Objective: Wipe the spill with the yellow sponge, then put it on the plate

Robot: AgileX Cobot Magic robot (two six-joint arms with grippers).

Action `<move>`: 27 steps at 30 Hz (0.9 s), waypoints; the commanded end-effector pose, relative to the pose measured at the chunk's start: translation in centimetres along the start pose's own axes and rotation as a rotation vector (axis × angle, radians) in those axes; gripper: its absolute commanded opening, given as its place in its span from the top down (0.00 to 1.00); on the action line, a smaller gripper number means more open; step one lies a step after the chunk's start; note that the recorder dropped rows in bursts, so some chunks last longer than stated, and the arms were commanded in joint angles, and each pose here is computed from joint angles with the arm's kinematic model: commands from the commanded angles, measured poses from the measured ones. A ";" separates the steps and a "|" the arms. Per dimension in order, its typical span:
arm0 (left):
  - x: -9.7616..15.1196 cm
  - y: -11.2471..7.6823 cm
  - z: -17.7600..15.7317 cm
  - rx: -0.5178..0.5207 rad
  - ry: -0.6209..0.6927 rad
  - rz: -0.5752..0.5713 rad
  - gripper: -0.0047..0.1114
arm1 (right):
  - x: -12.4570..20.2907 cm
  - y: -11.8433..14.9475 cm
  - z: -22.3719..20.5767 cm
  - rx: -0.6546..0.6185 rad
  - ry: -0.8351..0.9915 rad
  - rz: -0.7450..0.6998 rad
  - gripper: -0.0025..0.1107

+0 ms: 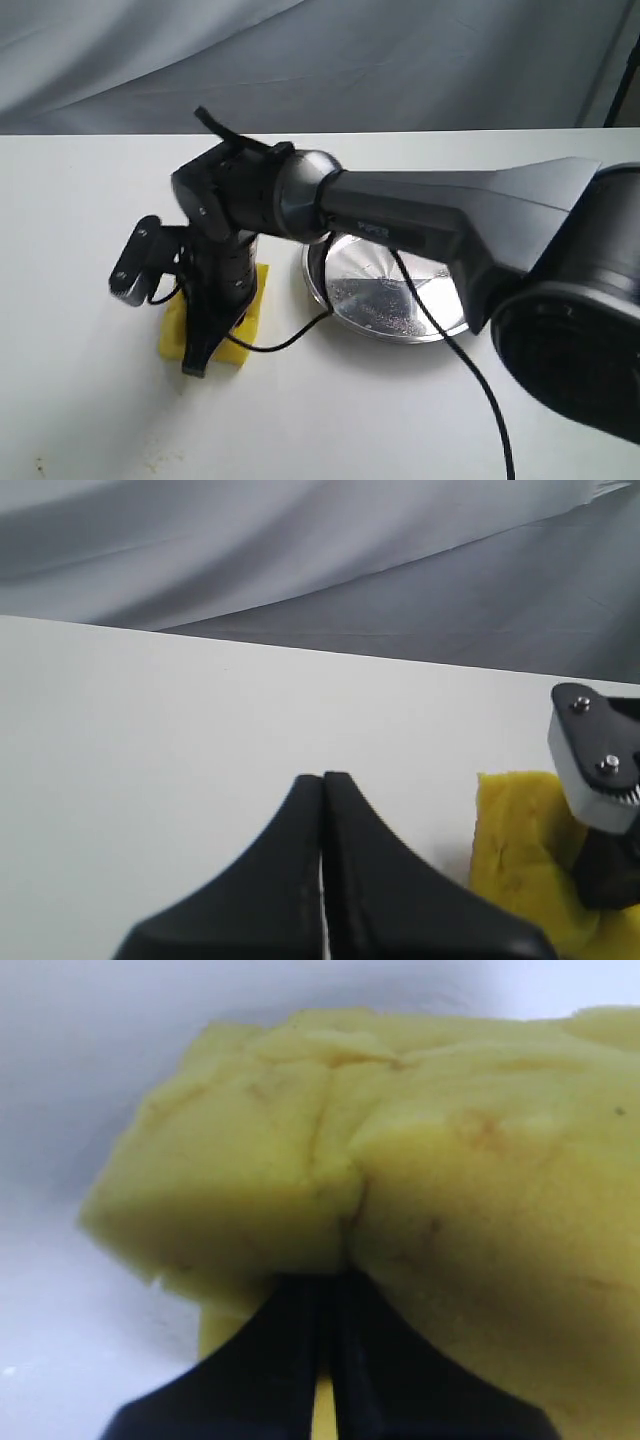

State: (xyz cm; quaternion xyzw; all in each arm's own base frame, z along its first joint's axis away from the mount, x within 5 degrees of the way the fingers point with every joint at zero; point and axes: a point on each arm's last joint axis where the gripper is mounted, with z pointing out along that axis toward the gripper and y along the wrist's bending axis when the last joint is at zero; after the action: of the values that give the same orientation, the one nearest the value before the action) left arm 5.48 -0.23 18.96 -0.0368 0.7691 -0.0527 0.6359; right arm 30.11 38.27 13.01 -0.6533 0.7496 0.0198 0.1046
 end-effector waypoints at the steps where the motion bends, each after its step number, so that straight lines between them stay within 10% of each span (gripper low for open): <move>1: 0.0 0.0 0.0 -0.001 -0.009 -0.007 0.96 | -1.9 5.7 1.6 -0.097 0.029 -0.105 0.98; 17: 0.0 0.0 0.0 -0.001 -0.009 -0.007 0.96 | 5.6 -4.7 3.0 0.040 0.219 0.295 0.98; 27: 0.0 0.0 0.0 -0.001 -0.009 -0.007 0.96 | 2.1 1.0 2.7 -0.142 0.175 0.096 0.98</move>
State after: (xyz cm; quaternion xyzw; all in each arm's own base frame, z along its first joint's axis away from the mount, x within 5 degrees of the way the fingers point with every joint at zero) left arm 5.48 -0.23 18.96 -0.0368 0.7691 -0.0527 0.6359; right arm 32.87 35.63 12.21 -0.5805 0.8098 -0.0059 0.0846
